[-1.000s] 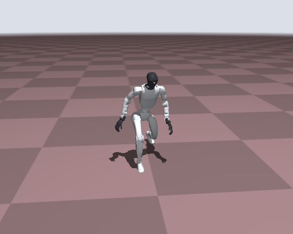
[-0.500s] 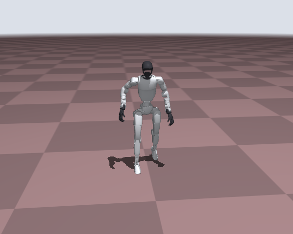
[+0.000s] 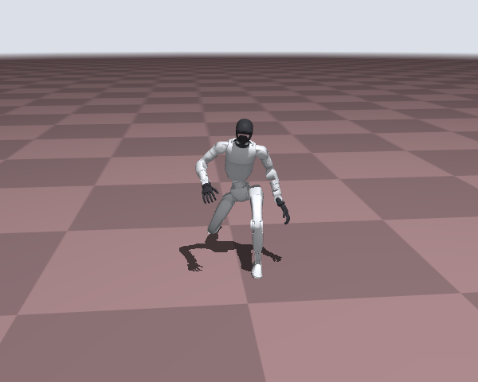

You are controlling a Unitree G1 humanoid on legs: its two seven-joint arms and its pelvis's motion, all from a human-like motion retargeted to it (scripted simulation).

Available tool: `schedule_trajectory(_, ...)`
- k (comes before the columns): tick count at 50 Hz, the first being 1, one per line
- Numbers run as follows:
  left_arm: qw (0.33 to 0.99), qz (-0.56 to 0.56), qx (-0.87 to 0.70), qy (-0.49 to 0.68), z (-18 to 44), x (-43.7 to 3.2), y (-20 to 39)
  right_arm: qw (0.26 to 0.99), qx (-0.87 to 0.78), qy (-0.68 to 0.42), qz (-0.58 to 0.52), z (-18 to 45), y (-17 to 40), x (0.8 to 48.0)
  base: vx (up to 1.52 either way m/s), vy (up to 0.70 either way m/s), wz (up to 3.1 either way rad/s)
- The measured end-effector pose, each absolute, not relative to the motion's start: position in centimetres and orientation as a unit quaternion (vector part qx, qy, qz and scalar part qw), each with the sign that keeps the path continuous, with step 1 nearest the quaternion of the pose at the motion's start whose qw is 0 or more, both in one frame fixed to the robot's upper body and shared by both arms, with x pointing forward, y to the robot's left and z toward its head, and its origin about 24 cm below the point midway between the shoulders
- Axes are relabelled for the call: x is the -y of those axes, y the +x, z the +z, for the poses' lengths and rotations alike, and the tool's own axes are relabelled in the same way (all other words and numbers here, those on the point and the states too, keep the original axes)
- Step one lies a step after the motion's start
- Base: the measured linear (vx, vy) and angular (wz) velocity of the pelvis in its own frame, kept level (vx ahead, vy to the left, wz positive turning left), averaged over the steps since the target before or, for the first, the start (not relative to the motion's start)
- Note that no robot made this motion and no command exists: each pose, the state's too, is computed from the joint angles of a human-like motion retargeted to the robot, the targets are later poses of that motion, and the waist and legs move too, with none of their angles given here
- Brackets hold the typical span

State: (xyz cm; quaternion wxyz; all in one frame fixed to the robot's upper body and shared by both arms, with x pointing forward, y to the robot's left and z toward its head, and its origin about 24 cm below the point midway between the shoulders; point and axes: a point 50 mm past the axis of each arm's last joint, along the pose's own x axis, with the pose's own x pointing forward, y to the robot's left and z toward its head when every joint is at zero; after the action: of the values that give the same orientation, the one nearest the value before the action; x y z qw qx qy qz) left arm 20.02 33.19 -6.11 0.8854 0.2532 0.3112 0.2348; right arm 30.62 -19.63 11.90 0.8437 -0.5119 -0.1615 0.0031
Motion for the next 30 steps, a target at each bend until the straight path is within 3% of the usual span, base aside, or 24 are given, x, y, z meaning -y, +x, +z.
schedule_trajectory(4,0.902,0.215,-0.281,0.248,-4.9,-32.5,21.6,0.861,0.054,-0.503,0.052,7.6,28.2,21.2,-0.02,-0.05,0.46)
schedule_trajectory(10,0.899,0.208,-0.283,0.262,-4.9,-32.8,21.4,0.882,0.006,-0.472,-0.005,7.2,26.7,25.6,0.11,0.1,-0.52)
schedule_trajectory(14,0.883,0.216,-0.343,0.237,-7.9,-32.3,16.1,0.865,0.011,-0.496,-0.07,11.2,25.7,29.8,0.32,0.1,-0.46)
schedule_trajectory(20,0.847,0.136,-0.471,0.204,-11.7,-30.2,5.4,0.833,-0.005,-0.541,-0.113,13.2,19.3,34.2,0.3,0.09,-0.57)
schedule_trajectory(25,0.782,0.254,-0.561,0.1,-13.8,-28.8,-2.1,0.83,-0.077,-0.543,-0.101,8.8,17.2,34.8,0.11,0.03,0.92)
schedule_trajectory(30,0.777,0.233,-0.567,0.142,-13.8,-30.4,-0.3,0.859,-0.255,-0.432,-0.103,0.4,12.9,35.0,-0.06,-0.13,2.18)
